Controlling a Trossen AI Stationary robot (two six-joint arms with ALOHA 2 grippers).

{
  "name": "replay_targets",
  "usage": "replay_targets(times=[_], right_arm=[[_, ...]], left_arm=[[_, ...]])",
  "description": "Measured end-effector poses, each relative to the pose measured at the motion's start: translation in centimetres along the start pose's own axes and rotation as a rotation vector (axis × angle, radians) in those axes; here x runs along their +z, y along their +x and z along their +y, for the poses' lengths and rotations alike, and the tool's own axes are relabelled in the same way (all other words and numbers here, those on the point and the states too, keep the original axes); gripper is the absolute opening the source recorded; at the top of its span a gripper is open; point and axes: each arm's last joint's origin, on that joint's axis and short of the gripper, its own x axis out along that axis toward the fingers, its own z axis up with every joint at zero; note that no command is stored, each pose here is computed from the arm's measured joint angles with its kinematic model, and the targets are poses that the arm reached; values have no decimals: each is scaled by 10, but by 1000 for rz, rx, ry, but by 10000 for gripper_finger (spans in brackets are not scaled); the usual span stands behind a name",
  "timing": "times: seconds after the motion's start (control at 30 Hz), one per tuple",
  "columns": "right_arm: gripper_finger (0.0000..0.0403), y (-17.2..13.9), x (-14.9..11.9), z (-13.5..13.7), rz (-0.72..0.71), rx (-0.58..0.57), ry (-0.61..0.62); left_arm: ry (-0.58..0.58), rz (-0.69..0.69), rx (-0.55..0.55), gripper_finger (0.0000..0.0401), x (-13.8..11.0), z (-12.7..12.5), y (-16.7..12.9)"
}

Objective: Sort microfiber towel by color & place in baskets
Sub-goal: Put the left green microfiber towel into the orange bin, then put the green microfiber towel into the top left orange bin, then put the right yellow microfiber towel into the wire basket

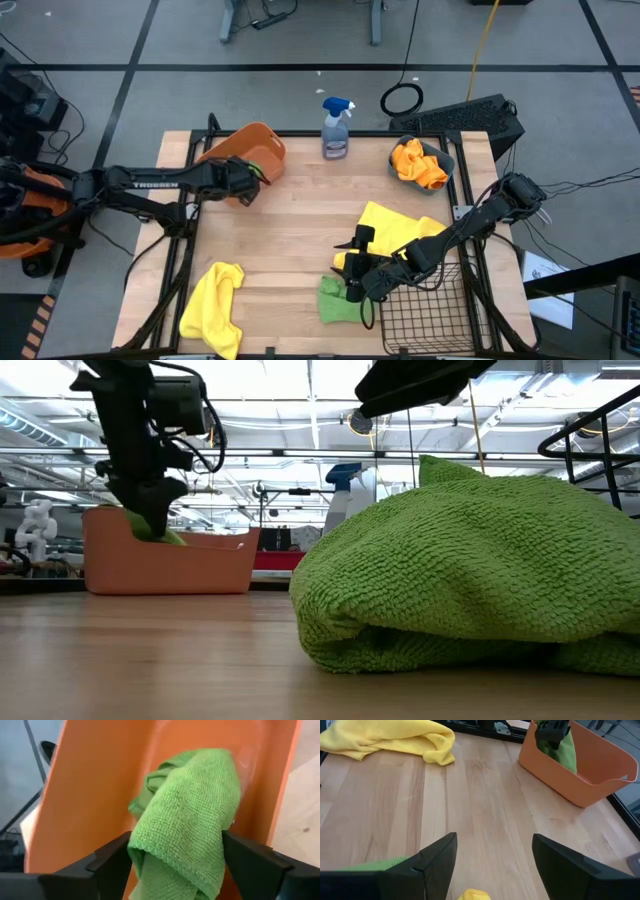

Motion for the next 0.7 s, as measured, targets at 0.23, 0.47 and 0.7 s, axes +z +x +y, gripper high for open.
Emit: replay_targets(times=[0.23,0.47,0.7], right_arm=[[251,0,0,0,-3,1,6],[251,0,0,0,3,16,-38],[251,-8,20,1,10,199,-34]], left_arm=[[-3,-14,36,299,8,5,-13],[4,-111,-23,299,11,-3,-32],[64,-314,-109,299,-7,-32,-59]])
